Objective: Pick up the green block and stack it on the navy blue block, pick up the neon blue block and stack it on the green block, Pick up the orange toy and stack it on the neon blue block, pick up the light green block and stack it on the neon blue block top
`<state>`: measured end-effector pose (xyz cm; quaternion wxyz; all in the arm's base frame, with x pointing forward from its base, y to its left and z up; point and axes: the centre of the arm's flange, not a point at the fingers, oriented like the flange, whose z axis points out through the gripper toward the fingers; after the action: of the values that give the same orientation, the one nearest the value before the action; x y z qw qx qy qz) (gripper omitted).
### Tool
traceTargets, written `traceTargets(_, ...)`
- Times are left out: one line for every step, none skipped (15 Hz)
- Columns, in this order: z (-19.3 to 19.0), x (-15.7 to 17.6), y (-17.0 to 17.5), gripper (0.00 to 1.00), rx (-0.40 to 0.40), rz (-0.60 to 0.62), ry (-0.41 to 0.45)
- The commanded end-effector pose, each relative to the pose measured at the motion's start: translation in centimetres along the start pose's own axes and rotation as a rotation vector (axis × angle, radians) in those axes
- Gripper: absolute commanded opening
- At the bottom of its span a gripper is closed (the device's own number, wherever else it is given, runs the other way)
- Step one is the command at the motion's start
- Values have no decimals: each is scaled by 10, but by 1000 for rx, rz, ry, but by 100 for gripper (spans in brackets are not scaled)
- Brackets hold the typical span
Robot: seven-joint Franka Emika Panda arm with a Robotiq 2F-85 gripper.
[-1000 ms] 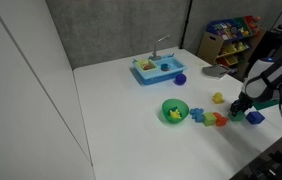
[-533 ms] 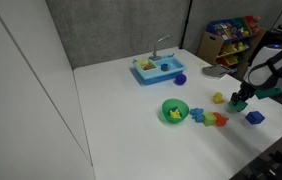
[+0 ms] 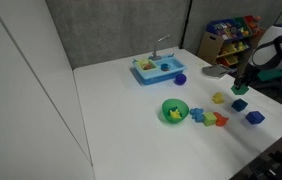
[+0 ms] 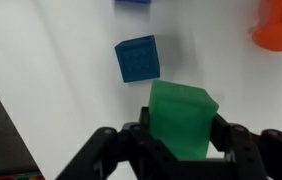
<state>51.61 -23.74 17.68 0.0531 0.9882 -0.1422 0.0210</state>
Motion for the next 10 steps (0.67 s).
traceTargets(1,23,19,31,-18,-2,-11)
traceTargets(3,25,22,31,-19,3,-14)
traceTargets(6,26,25,31,-17,5,-20)
traceTargets(9,26,28,31,-21,9,-28)
traceTargets(13,24,29,31,-20,11,-37)
traceTargets(17,21,31,31,-24,13,-49)
traceTargets(20,19,32,31,-23,16,-61)
traceTargets(25,15,33,31,-25,15,-71)
traceTargets(30,12,34,31,-24,14,-80)
traceTargets(36,10,35,31,-27,12,-85)
